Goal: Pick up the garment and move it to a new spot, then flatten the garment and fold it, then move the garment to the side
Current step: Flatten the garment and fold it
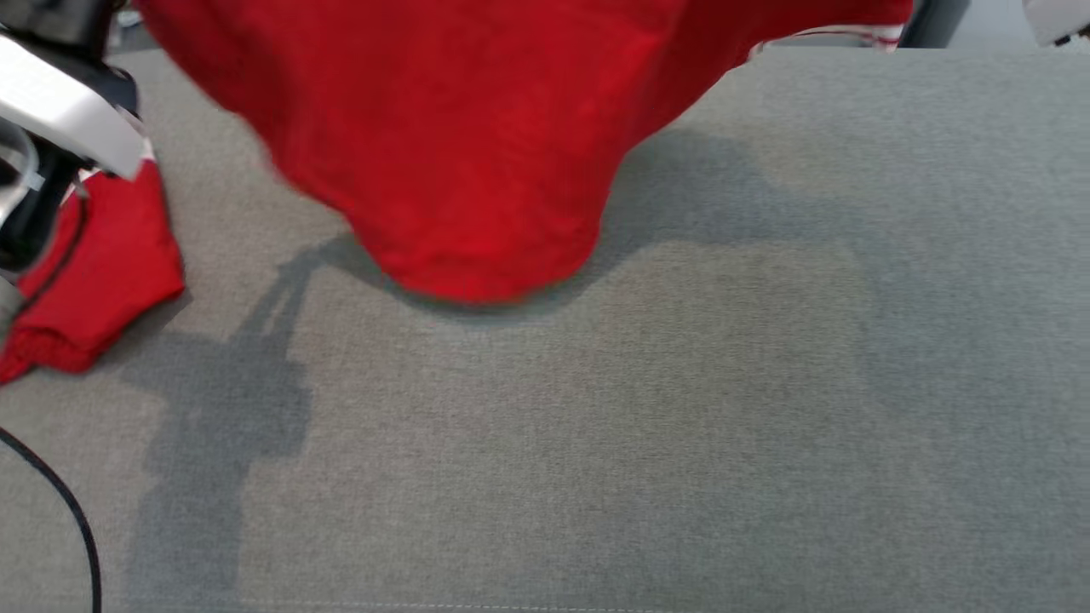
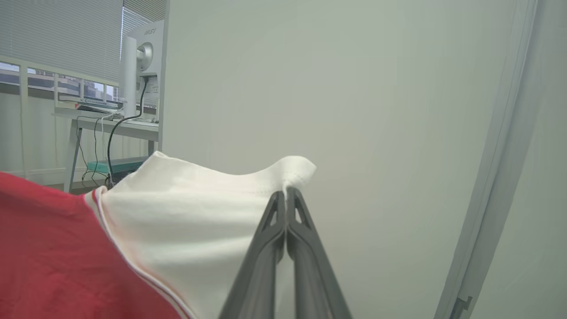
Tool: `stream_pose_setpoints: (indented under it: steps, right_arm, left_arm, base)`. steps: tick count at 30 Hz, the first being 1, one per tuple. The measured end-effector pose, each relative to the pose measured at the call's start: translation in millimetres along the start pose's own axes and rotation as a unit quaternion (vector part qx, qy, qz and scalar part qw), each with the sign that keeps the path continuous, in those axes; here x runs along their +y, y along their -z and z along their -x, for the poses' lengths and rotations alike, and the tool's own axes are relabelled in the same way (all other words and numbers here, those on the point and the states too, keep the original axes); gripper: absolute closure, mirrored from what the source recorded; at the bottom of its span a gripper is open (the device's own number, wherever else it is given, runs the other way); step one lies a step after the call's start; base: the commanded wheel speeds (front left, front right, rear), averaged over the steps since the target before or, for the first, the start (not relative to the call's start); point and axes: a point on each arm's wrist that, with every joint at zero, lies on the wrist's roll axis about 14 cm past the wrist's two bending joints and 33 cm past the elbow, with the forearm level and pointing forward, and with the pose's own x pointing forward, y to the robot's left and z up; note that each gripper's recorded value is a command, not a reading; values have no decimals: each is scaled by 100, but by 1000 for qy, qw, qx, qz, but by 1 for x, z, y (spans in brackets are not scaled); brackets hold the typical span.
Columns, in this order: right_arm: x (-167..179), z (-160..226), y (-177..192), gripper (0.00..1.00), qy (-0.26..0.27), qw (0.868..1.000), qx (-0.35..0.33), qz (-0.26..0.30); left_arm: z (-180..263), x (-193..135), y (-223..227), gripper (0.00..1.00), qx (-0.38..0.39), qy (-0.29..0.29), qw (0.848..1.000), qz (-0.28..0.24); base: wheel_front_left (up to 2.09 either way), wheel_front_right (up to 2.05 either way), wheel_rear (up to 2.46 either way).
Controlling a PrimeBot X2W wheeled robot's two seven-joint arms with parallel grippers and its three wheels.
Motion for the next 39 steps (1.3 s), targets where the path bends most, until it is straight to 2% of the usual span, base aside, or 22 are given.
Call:
stream_pose_setpoints:
  steps: [3, 5, 8, 11, 14, 17, 19, 23, 24, 26, 30, 32, 39]
  right_arm:
    - [-3, 4, -19, 100, 5, 1000, -19, 6]
    - [2, 7, -22, 100, -3, 1000, -21, 6]
    - [35, 28, 16, 100, -45, 998, 26, -25]
    - [74, 67, 73, 100, -89, 985, 118, -85]
    - [104, 112, 112, 100, -125, 959, 213, -139]
    - [122, 153, 133, 100, -148, 927, 293, -180]
    - [131, 174, 138, 100, -158, 905, 336, -207]
    - [145, 205, 128, 100, -173, 869, 385, -258]
    - [152, 218, 117, 100, -180, 854, 398, -283]
    - [154, 226, 106, 100, -185, 851, 397, -290]
    - [142, 225, 93, 100, -170, 872, 369, -274]
    - [144, 223, 97, 100, -163, 874, 359, -283]
    - [158, 211, 163, 100, -119, 862, 366, -330]
  left_arm:
    - [-8, 0, -25, 100, -40, 2, 999, 3]
    - [-7, -9, -26, 100, -44, 14, 999, 15]
    - [11, -34, 11, 100, 0, 43, 998, 49]
    - [57, -68, 84, 100, 108, 73, 986, 105]
    - [112, -99, 139, 100, 221, 101, 958, 151]
    - [158, -120, 163, 100, 314, 134, 924, 175]
    - [177, -132, 164, 100, 346, 155, 905, 193]
    - [188, -142, 141, 100, 352, 187, 893, 211]
    - [193, -154, 128, 100, 357, 210, 881, 230]
    - [202, -162, 121, 100, 364, 226, 871, 240]
    - [191, -158, 113, 100, 334, 206, 887, 242]
    - [185, -161, 115, 100, 324, 196, 889, 257]
    - [172, -180, 163, 100, 335, 155, 872, 322]
  base:
    - [0, 0, 0]
    - [0, 0, 0]
    - [0, 0, 0]
    - [0, 0, 0]
    - [0, 0, 0]
    - [0, 0, 0]
    - [0, 0, 0]
    - [0, 0, 0]
    - [0, 0, 0]
    - [0, 0, 0]
    - [0, 0, 0]
    - [0, 0, 0]
    - [0, 0, 0]
